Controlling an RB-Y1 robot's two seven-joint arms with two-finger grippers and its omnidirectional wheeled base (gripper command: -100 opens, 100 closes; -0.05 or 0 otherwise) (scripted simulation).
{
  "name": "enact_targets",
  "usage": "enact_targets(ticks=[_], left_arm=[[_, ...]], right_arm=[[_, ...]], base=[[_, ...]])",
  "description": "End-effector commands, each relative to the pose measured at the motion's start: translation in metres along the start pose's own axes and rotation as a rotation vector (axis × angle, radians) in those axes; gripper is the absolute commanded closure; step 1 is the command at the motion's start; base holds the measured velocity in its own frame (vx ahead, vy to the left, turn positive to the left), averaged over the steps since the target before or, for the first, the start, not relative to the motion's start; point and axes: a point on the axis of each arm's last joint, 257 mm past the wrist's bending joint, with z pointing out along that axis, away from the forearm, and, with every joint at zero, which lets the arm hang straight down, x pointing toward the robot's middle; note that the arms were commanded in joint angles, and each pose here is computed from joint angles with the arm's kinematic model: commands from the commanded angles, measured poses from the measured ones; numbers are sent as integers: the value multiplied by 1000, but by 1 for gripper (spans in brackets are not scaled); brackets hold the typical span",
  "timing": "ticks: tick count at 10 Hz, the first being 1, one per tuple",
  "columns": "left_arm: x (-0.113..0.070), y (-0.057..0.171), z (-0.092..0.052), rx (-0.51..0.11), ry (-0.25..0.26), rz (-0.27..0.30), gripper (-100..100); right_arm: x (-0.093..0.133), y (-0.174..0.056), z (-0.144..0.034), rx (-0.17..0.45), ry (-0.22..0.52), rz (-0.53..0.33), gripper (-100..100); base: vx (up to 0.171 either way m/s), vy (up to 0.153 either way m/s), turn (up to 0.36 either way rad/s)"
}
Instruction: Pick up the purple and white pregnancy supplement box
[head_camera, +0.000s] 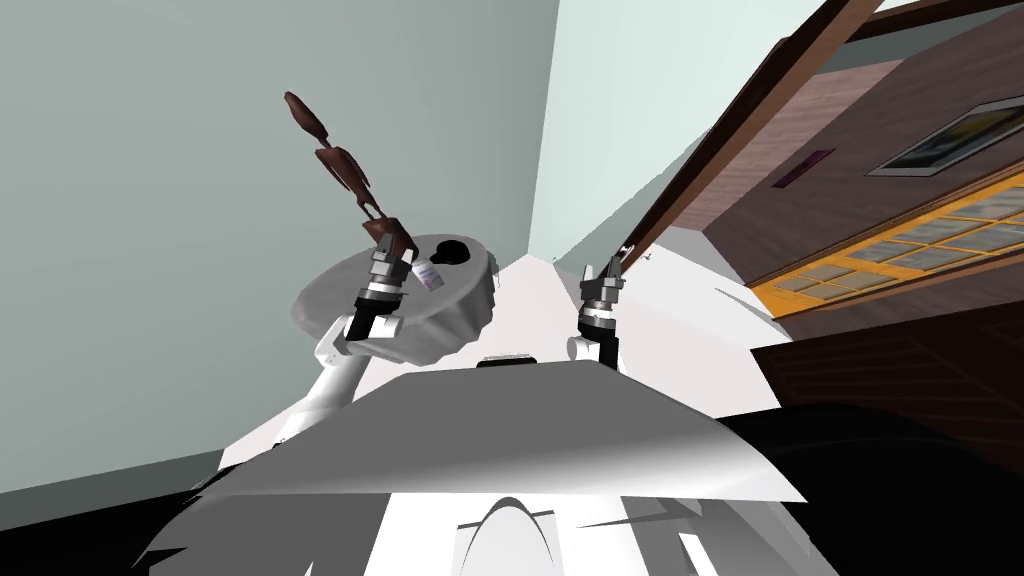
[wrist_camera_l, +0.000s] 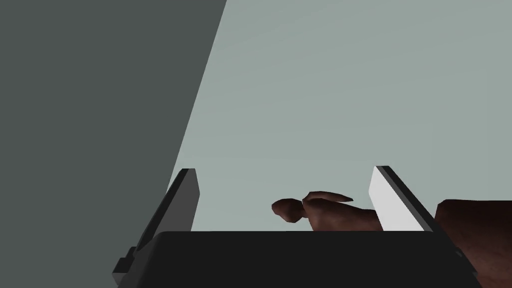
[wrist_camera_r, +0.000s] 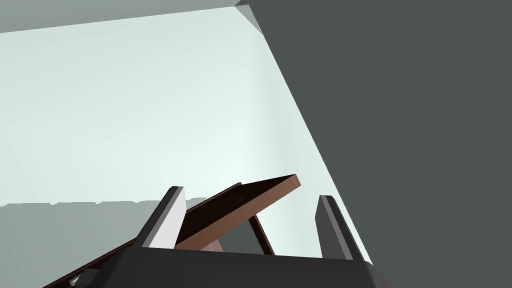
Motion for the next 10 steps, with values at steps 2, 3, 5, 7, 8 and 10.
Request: enact_targets(ticks=[2, 3, 5, 7, 8, 10], left_arm=[[-11, 8, 12, 0, 36, 87, -100], [-13, 14, 10, -15, 32, 87, -100], [-21, 22, 19, -17, 73, 181, -100], [-26, 33, 21, -33, 94, 232, -100], [-26, 35, 24, -30, 121, 283, -100], [-29, 48, 23, -49, 145, 335, -100]], right_arm=[[0, 0, 0, 0, 0, 0, 0], [0, 0, 0, 0, 0, 0, 0], [0, 0, 0, 0, 0, 0, 0], [0, 0, 0, 0, 0, 0, 0], [0, 0, 0, 0, 0, 0, 0], [0, 0, 0, 0, 0, 0, 0]], base=[[-72, 79, -135], [-78, 63, -87], [-100, 72, -137], [-67, 59, -72], [-75, 63, -166], [-60, 61, -85]])
